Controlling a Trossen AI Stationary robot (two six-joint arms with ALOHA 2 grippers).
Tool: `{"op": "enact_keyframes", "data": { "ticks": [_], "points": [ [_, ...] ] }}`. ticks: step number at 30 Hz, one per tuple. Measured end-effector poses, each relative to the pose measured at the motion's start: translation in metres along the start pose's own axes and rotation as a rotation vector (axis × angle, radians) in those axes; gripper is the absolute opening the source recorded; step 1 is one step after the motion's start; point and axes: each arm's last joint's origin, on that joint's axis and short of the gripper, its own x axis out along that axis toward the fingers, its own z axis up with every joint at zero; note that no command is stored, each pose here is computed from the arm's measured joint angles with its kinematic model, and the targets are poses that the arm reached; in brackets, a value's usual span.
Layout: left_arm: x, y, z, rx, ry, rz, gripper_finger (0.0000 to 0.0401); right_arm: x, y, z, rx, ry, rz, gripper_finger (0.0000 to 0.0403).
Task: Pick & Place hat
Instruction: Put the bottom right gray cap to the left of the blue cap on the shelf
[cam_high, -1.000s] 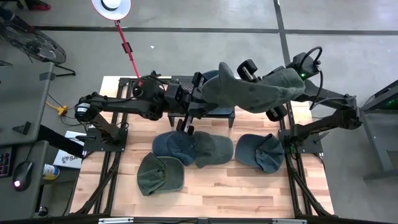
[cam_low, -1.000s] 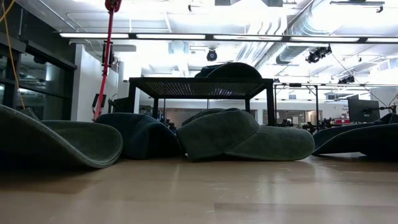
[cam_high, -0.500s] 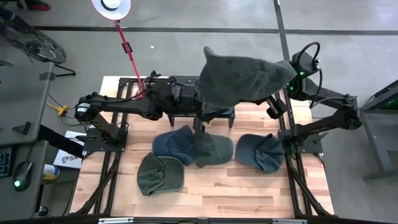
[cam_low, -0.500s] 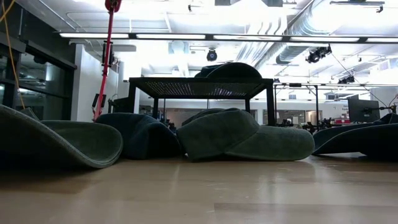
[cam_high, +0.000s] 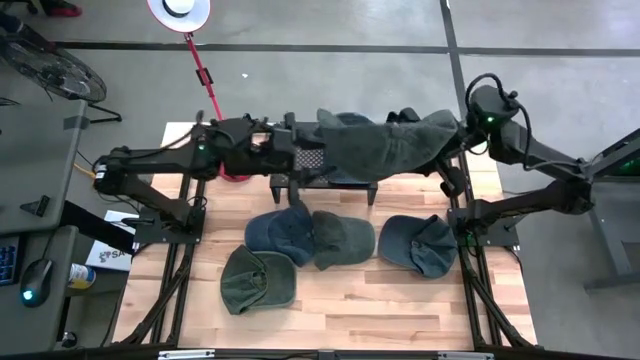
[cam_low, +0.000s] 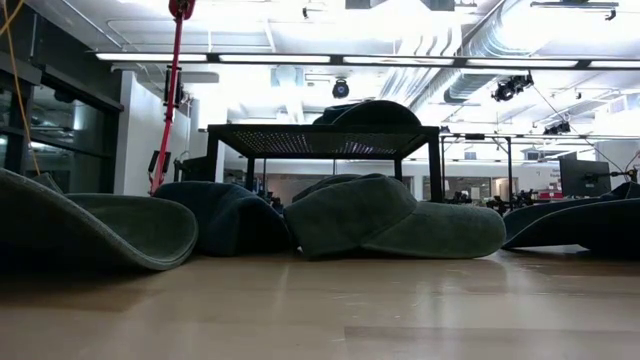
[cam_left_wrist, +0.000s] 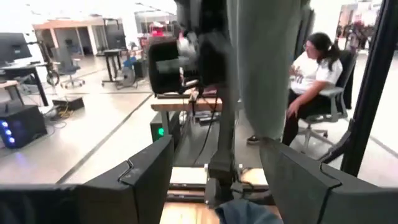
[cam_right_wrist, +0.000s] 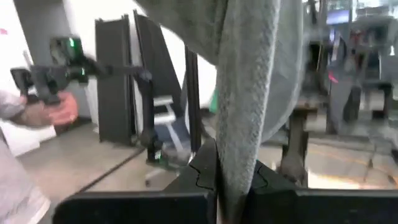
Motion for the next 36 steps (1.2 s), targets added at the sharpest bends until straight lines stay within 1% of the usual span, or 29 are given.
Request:
{"op": "enact_keyframes", "data": {
  "ticks": [5,9,14,15,19,27,31,33,36],
  "points": [
    [-0.017,0.001,0.004,0.019,0.061,-0.021,0.0238,-0.004,0.001,-0.017,0.099,0.142,-0.064,0.0002],
    [-0.021,0.002,0.003,0.042,0.084,-0.034,0.0238,-0.004,0.004,-0.029,0.143,0.254,-0.091,0.0002],
    [-0.026,0.004,-0.001,0.082,0.15,0.039,0.0238,0.002,0.007,-0.039,0.163,0.337,-0.085,0.0002],
    [-0.027,0.005,-0.002,0.084,0.164,0.039,0.0238,0.003,0.008,-0.04,0.166,0.348,-0.09,0.0002],
    [-0.029,0.003,-0.004,0.082,0.194,-0.014,0.0238,0.004,0.011,-0.046,0.185,0.408,-0.122,0.0002],
    [-0.031,0.0,-0.013,0.064,0.286,-0.116,0.0238,0.0,0.014,-0.057,0.255,0.514,-0.128,0.0002],
    [-0.033,-0.002,-0.017,0.031,0.32,-0.204,0.0238,-0.003,0.016,-0.062,0.294,0.571,-0.129,0.0002],
    [-0.033,-0.003,-0.018,0.019,0.332,-0.234,0.0238,-0.004,0.016,-0.063,0.308,0.587,-0.129,0.0002],
    [-0.033,-0.004,-0.017,0.016,0.327,-0.252,0.0238,-0.002,0.017,-0.065,0.331,0.602,-0.124,0.0002]
  ]
}}
